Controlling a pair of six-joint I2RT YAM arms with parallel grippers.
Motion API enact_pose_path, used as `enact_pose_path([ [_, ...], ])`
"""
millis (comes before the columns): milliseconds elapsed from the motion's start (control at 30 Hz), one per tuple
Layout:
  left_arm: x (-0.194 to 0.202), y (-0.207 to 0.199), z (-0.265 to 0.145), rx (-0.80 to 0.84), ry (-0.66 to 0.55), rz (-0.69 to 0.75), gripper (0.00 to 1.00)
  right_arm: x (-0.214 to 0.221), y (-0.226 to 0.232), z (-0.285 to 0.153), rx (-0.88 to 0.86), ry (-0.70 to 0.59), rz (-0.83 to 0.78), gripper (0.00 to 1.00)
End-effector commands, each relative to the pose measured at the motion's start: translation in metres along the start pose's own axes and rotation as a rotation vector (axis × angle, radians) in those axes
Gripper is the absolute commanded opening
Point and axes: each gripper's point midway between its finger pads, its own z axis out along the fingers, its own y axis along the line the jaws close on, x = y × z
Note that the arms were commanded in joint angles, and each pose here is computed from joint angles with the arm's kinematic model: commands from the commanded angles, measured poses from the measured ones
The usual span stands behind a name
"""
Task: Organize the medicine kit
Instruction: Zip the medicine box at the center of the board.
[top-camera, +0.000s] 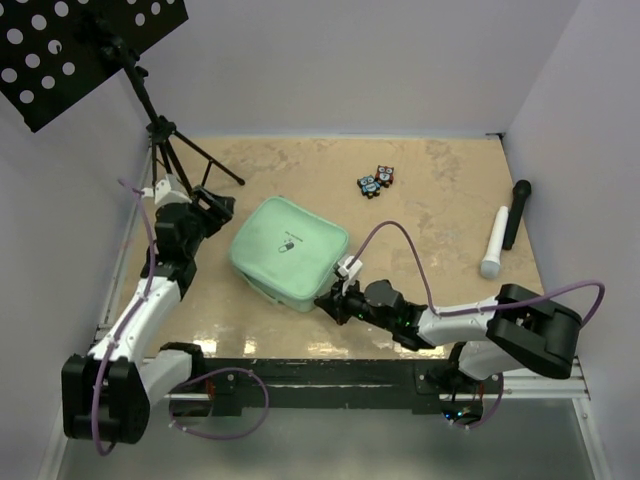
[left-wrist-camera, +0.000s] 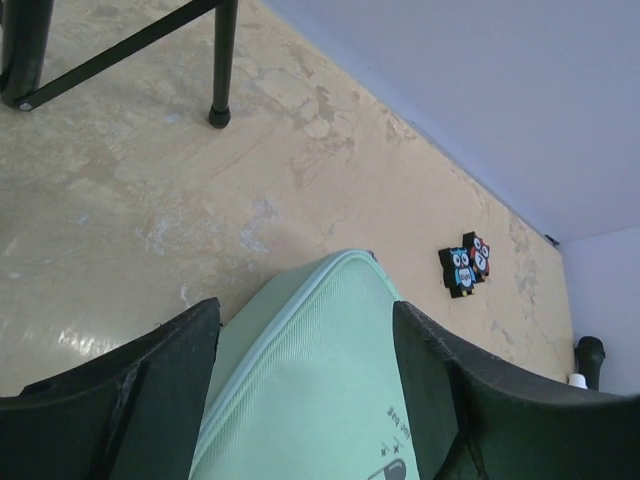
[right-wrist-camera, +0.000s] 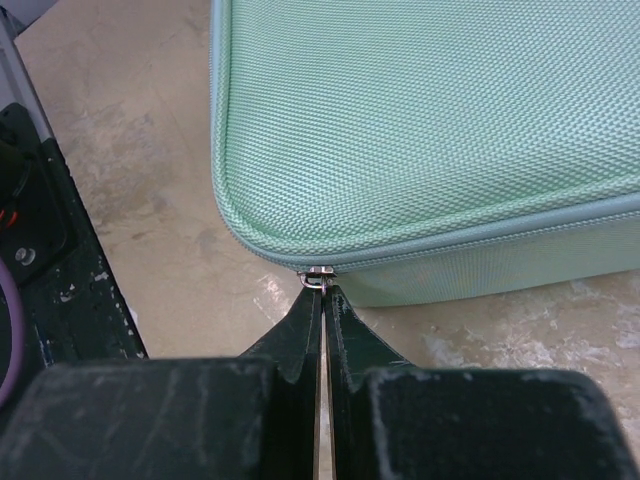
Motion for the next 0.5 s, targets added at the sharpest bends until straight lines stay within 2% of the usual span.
enact_pose_path([
  [0, 0.023, 0.023, -0.029, -0.060, 0.049, -0.034, 0.75, -0.036, -0.009, -0.001, 0.033, -0.140, 0.072, 0.00],
  [200, 0.076, 0.025, -0.066, 0.008, 0.211, -0.064, 0.74, -0.041, -0.030, -0.001, 0.085, -0.151, 0.091, 0.00],
  [367, 0.110, 0.031, -0.091, -0.044, 0.292, -0.012, 0.73, -0.044, -0.034, 0.005, 0.091, -0.148, 0.088, 0.00],
  [467, 0.132, 0.036, -0.102, -0.072, 0.360, -0.074, 0.73, -0.042, -0.034, 0.010, 0.087, -0.136, 0.085, 0.00],
])
